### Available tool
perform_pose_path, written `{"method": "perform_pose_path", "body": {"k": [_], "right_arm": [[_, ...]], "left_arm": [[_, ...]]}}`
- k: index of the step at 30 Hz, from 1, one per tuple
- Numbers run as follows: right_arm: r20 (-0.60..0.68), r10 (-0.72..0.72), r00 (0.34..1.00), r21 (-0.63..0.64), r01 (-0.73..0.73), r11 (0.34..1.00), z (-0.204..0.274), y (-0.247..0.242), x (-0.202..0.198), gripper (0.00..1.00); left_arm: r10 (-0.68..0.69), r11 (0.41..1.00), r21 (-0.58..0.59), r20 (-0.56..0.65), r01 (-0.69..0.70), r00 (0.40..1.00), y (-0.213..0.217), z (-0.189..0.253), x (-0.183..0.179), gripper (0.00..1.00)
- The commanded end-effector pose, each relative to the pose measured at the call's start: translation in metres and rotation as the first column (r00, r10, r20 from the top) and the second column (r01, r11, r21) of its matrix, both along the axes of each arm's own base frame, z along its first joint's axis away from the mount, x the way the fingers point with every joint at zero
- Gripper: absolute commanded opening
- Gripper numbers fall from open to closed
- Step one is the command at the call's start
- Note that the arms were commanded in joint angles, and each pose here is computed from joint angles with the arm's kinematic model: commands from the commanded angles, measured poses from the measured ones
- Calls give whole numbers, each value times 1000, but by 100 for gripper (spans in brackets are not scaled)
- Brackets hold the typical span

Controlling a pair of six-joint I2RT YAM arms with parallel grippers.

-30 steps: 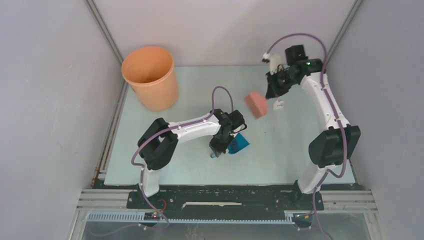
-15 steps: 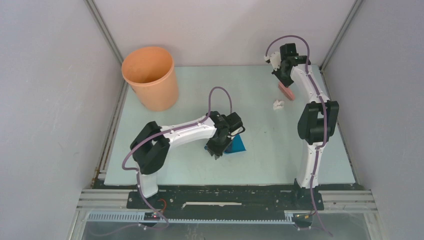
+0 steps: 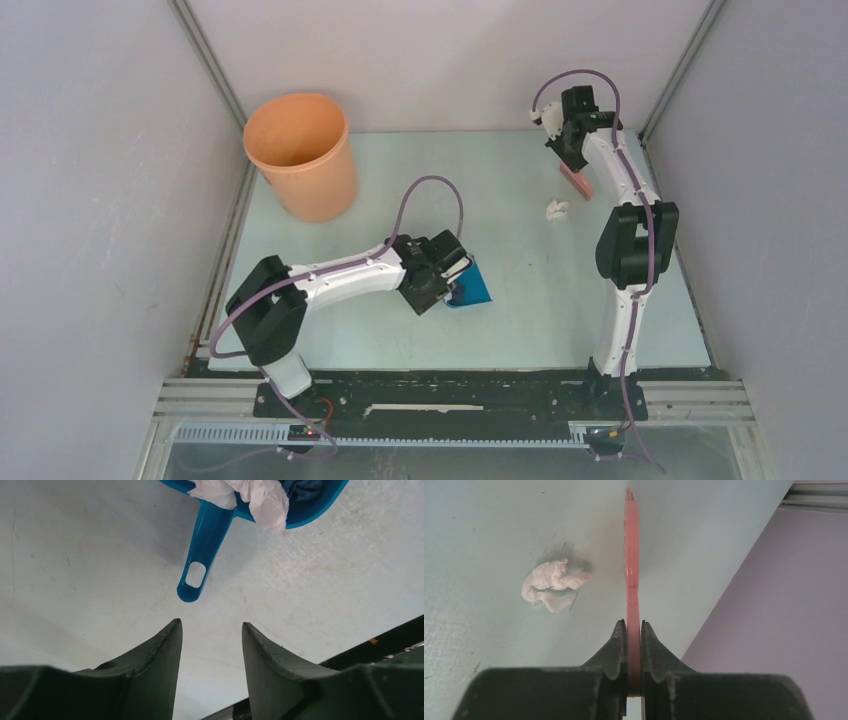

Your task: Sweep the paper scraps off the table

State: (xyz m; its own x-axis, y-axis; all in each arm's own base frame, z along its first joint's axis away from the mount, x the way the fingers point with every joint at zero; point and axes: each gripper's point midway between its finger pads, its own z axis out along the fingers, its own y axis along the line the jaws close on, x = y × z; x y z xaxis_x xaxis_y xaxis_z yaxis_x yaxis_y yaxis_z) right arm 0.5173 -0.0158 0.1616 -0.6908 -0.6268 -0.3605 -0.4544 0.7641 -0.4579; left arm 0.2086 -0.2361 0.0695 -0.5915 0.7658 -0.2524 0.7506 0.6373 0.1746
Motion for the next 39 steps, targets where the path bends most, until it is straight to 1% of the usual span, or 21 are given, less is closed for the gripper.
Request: {"method": "perform_pose_path", "body": {"k": [1, 5, 10, 16, 18, 22, 25, 29, 31, 35, 39], "right_arm": [[56, 7, 998, 15, -8, 1000, 22, -2, -2, 0], [42, 12, 999, 32, -13, 999, 15, -2, -8, 0], [15, 14, 1000, 55, -15, 998, 3, 0, -14, 0], [-14, 7, 1000, 111, -6, 994, -3, 5, -21, 0], [-23, 8, 1000, 129, -4, 992, -3, 8, -25, 0], [-30, 10, 999, 159, -5, 987, 0, 15, -30, 0], [-32, 10, 999, 165, -4, 986, 2, 17, -34, 0], [-36, 7, 999, 163, -1, 987, 2, 15, -39, 0], [-41, 6, 999, 159, 1, 987, 0, 14, -41, 0], [-49, -2, 999, 154, 9, 988, -4, 10, -43, 0], [-59, -6, 998, 148, 14, 989, -10, 10, -41, 0]], "left_arm": [[-116, 990, -69, 62, 121, 991, -10, -1, 24, 53], [-83, 991, -102, 43, 87, 996, -5, -7, 39, 53], [-91, 979, -183, 3, 90, 996, -16, -10, 48, 51], [-145, 970, -211, -100, 121, 984, -20, -24, 31, 49], [-150, 969, -216, -114, 123, 982, -22, -26, 28, 48], [-132, 976, -189, -127, 107, 983, -20, -33, 30, 45], [-116, 982, -163, -93, 100, 989, -19, -30, 30, 47], [-42, 990, -133, -2, 41, 999, -13, -17, 36, 51], [-17, 990, -142, 26, 20, 1000, -15, -10, 35, 52], [-44, 978, -198, 68, 57, 997, -29, 4, 25, 54], [-26, 979, -198, 80, 41, 996, -30, 3, 28, 55]]}}
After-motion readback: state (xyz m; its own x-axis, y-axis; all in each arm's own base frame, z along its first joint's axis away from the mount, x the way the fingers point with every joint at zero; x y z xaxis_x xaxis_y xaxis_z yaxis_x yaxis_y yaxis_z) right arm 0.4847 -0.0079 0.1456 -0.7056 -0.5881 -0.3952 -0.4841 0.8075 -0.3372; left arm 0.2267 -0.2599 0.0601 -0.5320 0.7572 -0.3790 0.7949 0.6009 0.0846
